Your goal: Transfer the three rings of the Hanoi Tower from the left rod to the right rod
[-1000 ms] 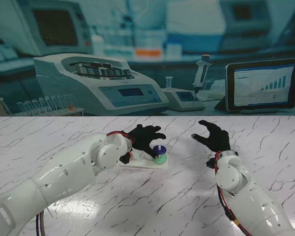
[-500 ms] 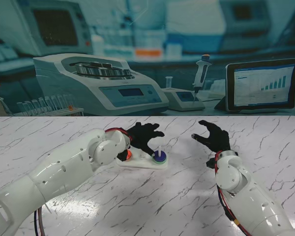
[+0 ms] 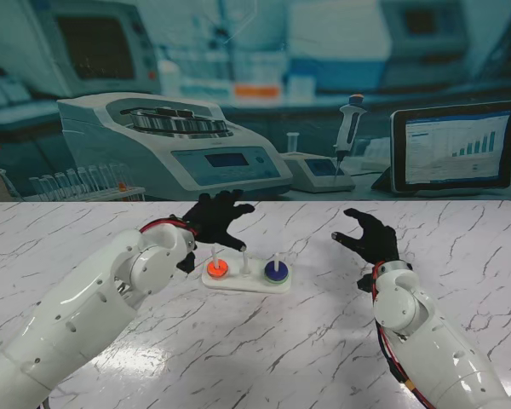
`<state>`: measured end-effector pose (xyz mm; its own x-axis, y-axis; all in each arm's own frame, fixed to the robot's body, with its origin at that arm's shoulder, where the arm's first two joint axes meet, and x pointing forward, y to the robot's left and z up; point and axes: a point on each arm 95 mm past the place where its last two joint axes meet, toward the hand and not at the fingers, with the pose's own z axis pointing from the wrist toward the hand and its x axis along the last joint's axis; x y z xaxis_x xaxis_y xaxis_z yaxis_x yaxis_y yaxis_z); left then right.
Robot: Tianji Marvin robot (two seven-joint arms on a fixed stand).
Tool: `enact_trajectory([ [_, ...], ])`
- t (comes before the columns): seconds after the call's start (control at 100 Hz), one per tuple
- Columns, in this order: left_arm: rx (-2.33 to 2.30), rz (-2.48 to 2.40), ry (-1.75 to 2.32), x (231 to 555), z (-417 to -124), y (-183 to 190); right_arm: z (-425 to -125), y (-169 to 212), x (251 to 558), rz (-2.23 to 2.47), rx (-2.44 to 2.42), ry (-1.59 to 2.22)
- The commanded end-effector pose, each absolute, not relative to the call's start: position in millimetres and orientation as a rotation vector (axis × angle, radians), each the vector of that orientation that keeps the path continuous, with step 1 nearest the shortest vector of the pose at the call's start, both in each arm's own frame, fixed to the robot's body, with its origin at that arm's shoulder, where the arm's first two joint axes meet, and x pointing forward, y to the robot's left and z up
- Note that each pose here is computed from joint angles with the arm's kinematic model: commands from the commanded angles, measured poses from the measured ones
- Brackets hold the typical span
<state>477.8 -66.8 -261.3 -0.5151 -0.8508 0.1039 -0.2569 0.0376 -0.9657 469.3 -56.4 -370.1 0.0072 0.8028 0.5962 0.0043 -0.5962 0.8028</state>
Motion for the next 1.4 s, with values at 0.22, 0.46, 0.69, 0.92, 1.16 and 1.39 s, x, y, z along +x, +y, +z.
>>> enact_trajectory([
  [0.22,-1.212,-1.405,1.768,462,-296,-34,-374,-47,467,1.666,1.684,0.854],
  [0.46,-1.269,-1.367,1.743,457,-312,-26,-374,-45,468,1.673,1.684,0.860],
  [0.69,-1.314,-1.339,1.723,454,-324,-21,-374,-46,467,1.671,1.685,0.857],
  [0.92,-1.369,-1.297,1.714,449,-337,-15,-374,-45,466,1.673,1.686,0.860],
  [1.16,-1.409,-1.270,1.720,449,-347,-14,-374,-44,466,1.673,1.685,0.859],
  [1.39,-1.439,-1.274,1.741,451,-357,-17,-374,-44,466,1.673,1.685,0.858],
])
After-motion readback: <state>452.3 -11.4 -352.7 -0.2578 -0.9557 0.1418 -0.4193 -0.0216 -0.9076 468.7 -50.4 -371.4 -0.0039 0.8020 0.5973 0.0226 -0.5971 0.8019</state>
